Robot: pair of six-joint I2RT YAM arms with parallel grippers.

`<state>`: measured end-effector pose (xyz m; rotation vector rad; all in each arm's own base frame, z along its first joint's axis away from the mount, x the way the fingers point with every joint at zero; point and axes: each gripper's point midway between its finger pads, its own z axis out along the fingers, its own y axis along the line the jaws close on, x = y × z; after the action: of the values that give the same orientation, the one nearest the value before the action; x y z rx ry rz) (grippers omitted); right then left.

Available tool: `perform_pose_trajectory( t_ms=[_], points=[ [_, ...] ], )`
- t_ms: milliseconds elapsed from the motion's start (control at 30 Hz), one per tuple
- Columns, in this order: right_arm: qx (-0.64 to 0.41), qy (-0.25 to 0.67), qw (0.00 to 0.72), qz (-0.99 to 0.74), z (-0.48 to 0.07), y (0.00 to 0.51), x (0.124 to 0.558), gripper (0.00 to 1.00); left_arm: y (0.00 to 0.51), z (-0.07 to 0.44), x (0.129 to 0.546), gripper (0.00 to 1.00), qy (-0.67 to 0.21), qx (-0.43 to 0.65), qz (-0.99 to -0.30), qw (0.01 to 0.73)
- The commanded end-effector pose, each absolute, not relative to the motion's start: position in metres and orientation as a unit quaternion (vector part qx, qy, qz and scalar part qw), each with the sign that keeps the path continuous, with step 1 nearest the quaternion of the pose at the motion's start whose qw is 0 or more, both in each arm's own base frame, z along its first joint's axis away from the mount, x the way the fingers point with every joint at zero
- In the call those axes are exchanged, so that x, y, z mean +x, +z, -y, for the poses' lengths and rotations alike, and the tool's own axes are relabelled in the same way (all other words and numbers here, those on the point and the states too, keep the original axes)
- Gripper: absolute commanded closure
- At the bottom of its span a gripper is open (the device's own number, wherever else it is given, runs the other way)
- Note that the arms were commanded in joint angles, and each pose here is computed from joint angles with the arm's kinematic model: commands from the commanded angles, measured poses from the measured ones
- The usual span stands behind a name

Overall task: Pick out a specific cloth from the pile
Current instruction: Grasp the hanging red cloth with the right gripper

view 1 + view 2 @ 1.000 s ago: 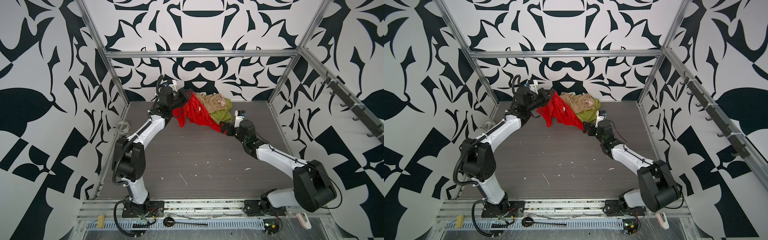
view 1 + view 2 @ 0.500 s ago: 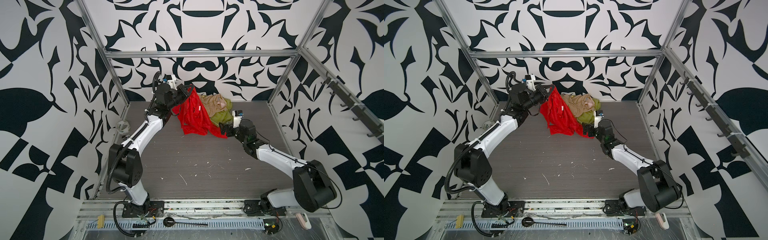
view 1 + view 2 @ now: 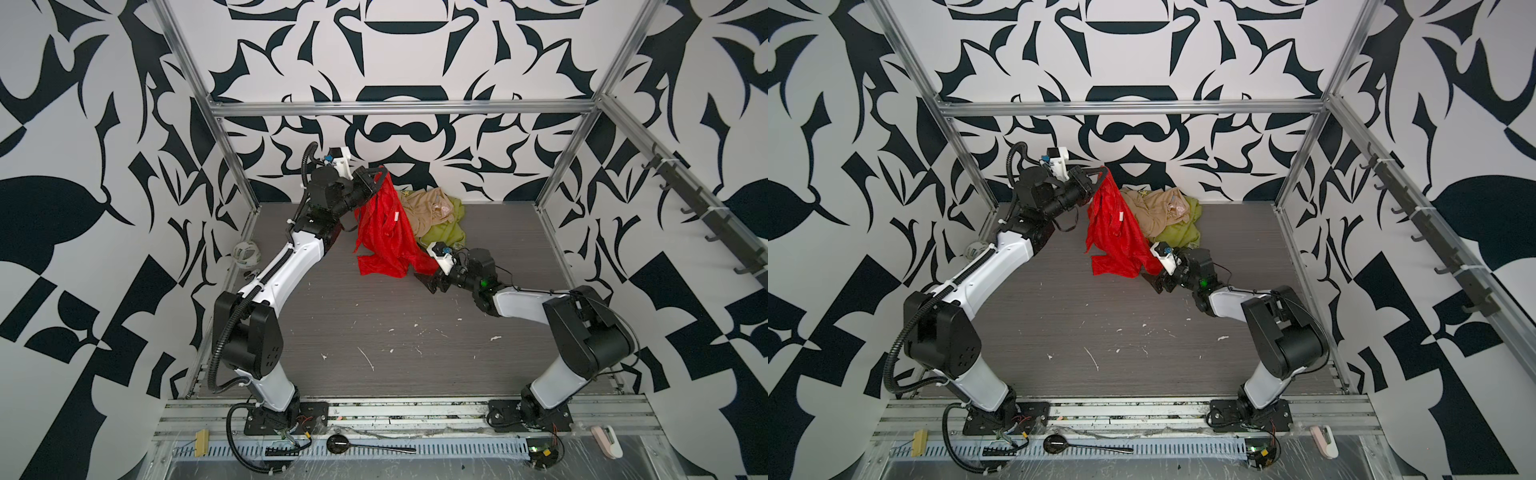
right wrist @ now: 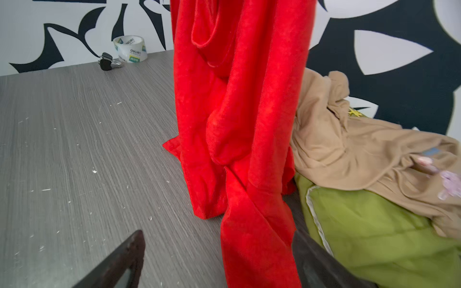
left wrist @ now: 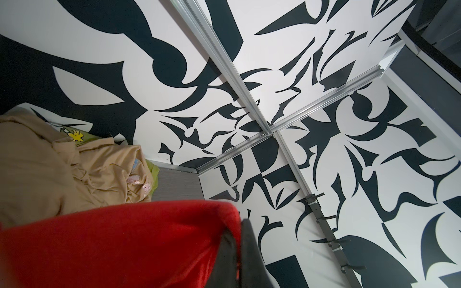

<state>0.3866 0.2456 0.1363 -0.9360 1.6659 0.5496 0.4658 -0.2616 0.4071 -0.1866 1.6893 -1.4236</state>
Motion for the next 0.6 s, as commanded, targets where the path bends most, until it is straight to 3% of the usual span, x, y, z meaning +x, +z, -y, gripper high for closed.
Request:
perform_pose_trajectory(
  t_ms=[0, 333, 567],
  points=[
    [-0.402, 0.237, 0.6, -0.65, -0.26, 0.181, 0.404, 0.07, 0.433, 0.261, 0.452, 1.0, -0.587, -0.055, -0.659, 0.466],
    [-0.381, 0.237, 0.591, -0.671, -0.271, 0.165, 0.434, 0.08, 0.424, 0.266, 0.453, 1.0, -0.585, -0.053, -0.669, 0.456],
    [-0.364, 0.258, 0.573, -0.688, -0.286, 0.154, 0.448, 0.19, 0.423, 0.267, 0.451, 1.0, -0.581, -0.049, -0.671, 0.457]
  ],
)
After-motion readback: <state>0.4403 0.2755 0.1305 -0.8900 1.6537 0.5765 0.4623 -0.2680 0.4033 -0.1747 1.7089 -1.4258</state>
